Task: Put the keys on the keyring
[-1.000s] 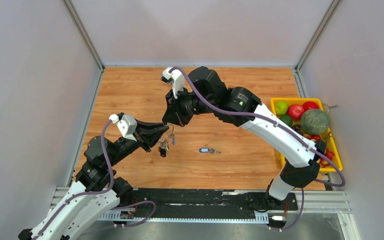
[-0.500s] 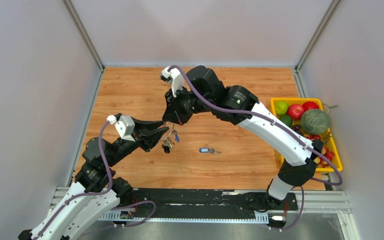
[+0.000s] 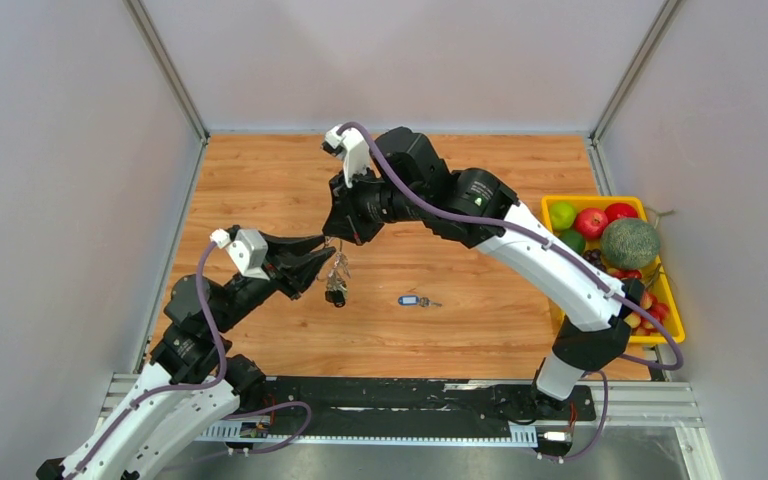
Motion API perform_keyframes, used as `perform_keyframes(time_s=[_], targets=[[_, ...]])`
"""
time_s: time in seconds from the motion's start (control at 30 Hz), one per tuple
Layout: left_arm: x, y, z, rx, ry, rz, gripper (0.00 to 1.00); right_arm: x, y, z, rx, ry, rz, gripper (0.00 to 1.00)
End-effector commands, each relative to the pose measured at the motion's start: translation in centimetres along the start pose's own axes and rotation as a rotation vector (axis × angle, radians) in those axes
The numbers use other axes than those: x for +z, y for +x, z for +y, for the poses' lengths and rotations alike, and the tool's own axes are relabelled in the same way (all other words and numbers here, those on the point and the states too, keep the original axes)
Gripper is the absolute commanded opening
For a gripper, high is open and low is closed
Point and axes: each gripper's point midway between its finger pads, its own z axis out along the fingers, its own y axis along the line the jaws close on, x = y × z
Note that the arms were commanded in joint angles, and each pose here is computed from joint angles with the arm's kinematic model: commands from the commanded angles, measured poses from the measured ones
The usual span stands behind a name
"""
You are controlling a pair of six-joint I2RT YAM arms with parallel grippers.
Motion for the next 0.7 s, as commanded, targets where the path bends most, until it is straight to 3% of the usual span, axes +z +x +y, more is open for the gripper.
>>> perform_keyframes(time_s=[0.0, 0.67], targets=[[0.4, -1.4, 0.9, 0.036, -0.04, -0.046, 0.4, -0.6, -2.1, 0.6, 0.025, 0.003, -0.064, 0.0], [1.5, -1.1, 2.2, 0.064, -0.095, -0.043, 0.37, -0.1, -3.1, -0.5, 0.042, 0.064, -0.09, 0.0]])
